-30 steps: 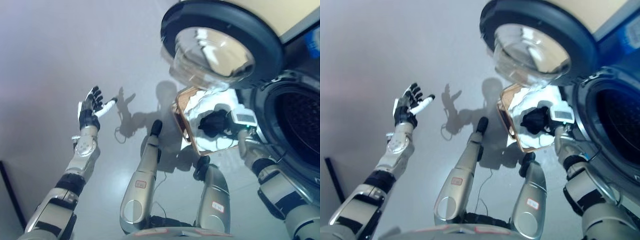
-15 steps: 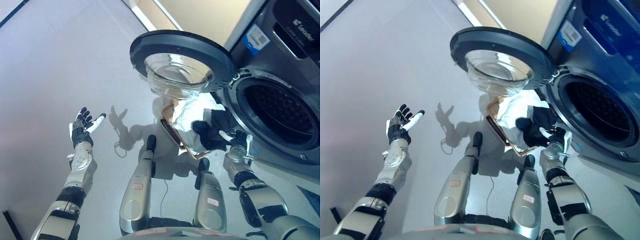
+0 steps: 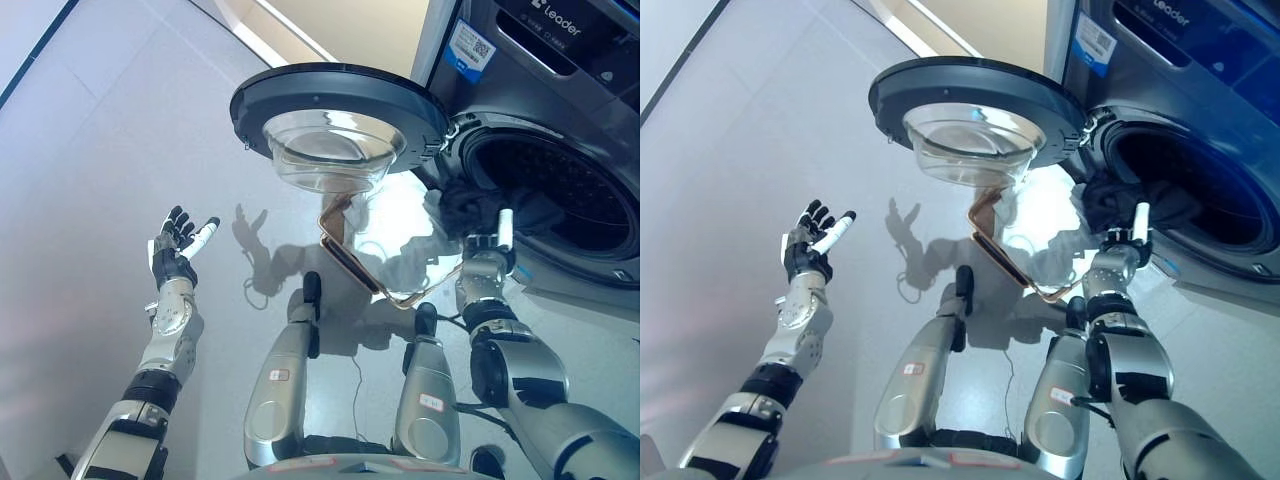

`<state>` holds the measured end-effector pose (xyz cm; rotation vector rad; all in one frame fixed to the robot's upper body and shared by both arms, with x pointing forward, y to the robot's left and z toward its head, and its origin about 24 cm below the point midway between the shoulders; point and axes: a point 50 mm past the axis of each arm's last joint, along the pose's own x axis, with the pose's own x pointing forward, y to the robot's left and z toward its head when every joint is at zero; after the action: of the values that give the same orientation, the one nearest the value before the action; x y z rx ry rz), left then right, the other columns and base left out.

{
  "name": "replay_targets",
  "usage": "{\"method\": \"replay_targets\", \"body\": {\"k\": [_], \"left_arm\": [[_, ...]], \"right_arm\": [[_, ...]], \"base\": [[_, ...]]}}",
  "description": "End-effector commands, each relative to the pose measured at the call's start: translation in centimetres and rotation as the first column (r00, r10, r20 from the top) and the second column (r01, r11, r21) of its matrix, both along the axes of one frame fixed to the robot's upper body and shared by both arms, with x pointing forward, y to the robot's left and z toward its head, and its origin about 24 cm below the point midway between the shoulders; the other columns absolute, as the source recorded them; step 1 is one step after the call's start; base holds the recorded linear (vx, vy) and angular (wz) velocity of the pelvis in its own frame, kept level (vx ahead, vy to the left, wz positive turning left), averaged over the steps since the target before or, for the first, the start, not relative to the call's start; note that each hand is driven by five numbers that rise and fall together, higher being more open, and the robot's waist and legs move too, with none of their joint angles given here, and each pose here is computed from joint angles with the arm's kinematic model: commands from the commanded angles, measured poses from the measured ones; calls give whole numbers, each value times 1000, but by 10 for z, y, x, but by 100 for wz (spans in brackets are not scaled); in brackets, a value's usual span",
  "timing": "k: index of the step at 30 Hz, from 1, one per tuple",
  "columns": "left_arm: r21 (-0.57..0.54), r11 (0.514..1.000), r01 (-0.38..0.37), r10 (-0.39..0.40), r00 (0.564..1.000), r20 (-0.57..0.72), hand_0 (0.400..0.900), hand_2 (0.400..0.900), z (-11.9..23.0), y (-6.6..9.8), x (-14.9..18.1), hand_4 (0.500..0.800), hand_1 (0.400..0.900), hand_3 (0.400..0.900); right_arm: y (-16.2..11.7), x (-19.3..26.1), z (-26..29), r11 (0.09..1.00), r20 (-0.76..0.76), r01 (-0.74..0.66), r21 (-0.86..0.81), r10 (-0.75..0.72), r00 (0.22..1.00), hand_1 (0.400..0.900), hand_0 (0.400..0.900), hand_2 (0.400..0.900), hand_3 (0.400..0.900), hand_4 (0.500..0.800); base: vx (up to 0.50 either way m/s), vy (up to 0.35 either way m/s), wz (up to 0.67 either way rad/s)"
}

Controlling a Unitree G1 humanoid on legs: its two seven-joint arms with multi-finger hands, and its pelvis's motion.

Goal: Put the clothes in the basket into the washing machine.

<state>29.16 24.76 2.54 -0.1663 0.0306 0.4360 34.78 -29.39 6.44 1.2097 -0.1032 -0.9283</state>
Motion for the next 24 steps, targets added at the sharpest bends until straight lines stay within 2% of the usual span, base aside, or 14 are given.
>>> {"method": "replay_targets", "body": {"k": [1,5,9,12,13,14,15,24], "left_arm": [[-1,999,-48,47,983,178,900,900,34,14,7,800,900,900],[5,998,-68,66,975,211,900,900,41,23,2,800,900,900],[6,996,-85,82,974,211,900,900,41,27,0,800,900,900],[11,997,-82,78,974,214,900,900,41,27,0,800,900,900],[12,997,-77,73,973,218,900,900,43,26,1,800,900,900],[11,997,-76,72,974,217,900,900,42,26,2,800,900,900],[13,997,-76,72,973,217,900,900,43,26,2,800,900,900],[20,997,-81,74,970,232,900,900,48,28,4,800,900,900]], "right_arm": [[-74,-16,95,939,254,258,-228,-199,947,400,400,400,400,500],[-96,-31,150,861,372,367,-351,-232,899,400,400,400,400,500],[-103,-40,178,809,430,418,-414,-231,873,400,400,400,400,500],[-100,-38,182,785,421,396,-477,-191,887,400,400,400,400,500],[-99,-36,176,780,383,372,-504,-184,905,435,435,435,435,521],[-98,-35,172,785,368,357,-507,-177,913,616,616,616,616,629],[-97,-33,166,791,340,338,-510,-176,924,900,900,900,900,800],[-79,-16,104,845,103,146,-514,-108,989,900,900,900,900,800]], "base": [[39,-21,5],[23,-42,-1],[15,-40,-1],[17,-48,-2],[1,-53,-1],[-1,-55,0],[2,-47,0],[1,-8,0]]}}
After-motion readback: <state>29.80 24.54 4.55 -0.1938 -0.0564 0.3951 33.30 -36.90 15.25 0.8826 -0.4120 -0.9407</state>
